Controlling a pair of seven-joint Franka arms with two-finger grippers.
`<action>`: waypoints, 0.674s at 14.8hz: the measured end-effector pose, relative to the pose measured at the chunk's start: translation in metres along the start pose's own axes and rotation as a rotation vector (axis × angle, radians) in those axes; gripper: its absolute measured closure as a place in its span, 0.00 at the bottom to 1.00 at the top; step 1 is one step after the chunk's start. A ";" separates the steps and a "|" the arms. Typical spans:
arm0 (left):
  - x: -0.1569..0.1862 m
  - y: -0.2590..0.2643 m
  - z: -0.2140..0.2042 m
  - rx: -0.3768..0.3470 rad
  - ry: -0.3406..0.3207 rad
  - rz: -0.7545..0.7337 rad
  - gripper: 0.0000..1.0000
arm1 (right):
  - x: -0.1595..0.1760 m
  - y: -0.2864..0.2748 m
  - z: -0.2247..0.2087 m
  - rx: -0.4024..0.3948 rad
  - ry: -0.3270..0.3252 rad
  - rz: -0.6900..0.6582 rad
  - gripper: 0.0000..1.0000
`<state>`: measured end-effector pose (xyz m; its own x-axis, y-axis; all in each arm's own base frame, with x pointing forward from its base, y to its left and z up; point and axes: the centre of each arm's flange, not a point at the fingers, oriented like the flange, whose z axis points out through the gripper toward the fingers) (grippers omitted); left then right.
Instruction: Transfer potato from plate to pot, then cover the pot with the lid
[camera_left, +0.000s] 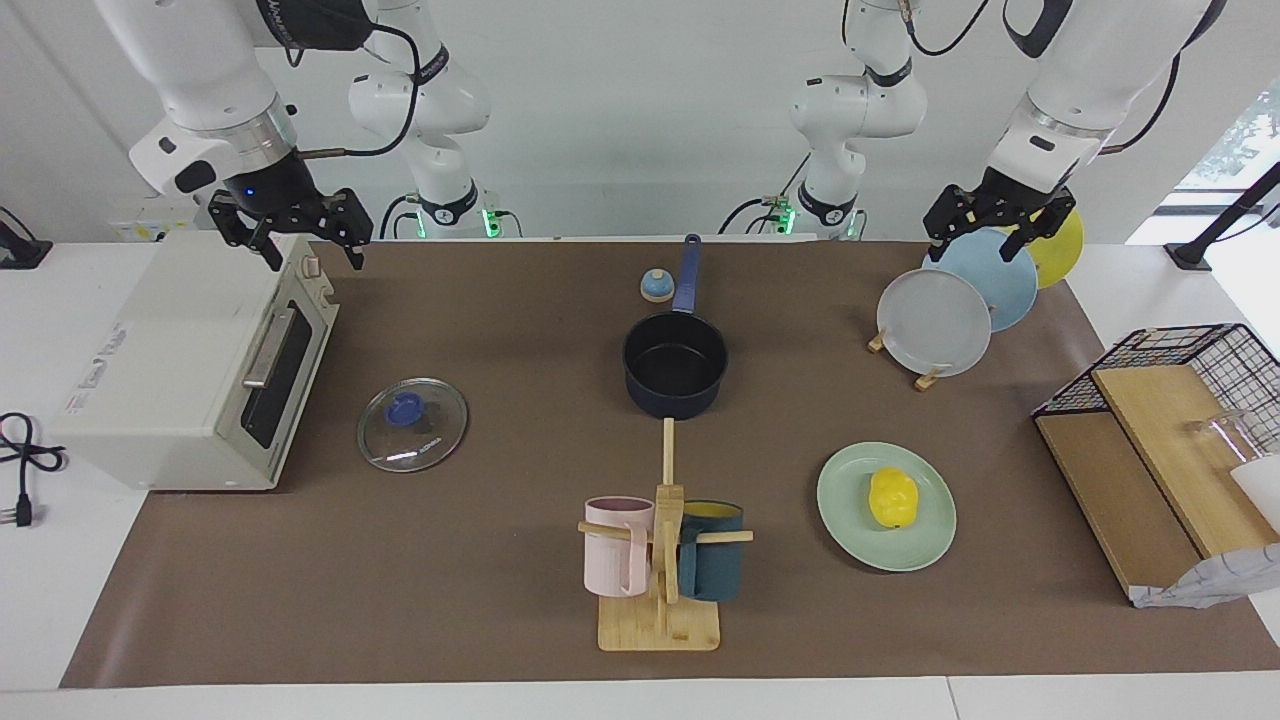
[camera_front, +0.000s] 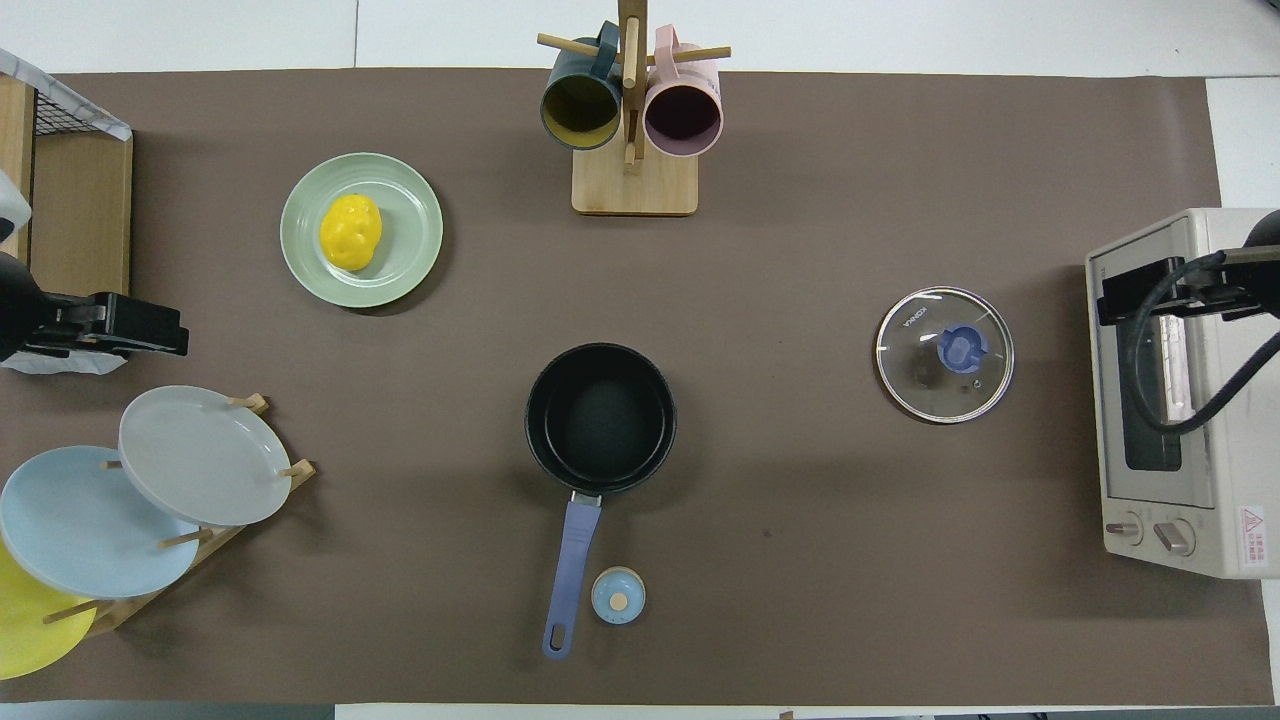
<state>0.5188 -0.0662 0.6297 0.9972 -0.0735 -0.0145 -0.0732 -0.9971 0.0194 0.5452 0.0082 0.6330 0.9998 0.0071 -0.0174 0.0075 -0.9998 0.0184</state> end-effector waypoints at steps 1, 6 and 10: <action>0.000 0.000 0.000 0.000 0.000 0.000 0.00 | 0.000 0.000 0.000 0.000 0.003 0.000 0.00; 0.000 0.000 0.000 0.000 0.000 0.000 0.00 | 0.001 0.002 0.000 0.000 0.003 0.004 0.00; 0.000 0.000 0.000 0.000 0.000 0.000 0.00 | 0.002 0.001 0.014 0.000 -0.006 0.001 0.00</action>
<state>0.5188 -0.0662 0.6297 0.9972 -0.0735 -0.0144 -0.0732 -0.9971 0.0194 0.5466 0.0071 0.6188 0.9997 0.0056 -0.0229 0.0060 -0.9998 0.0185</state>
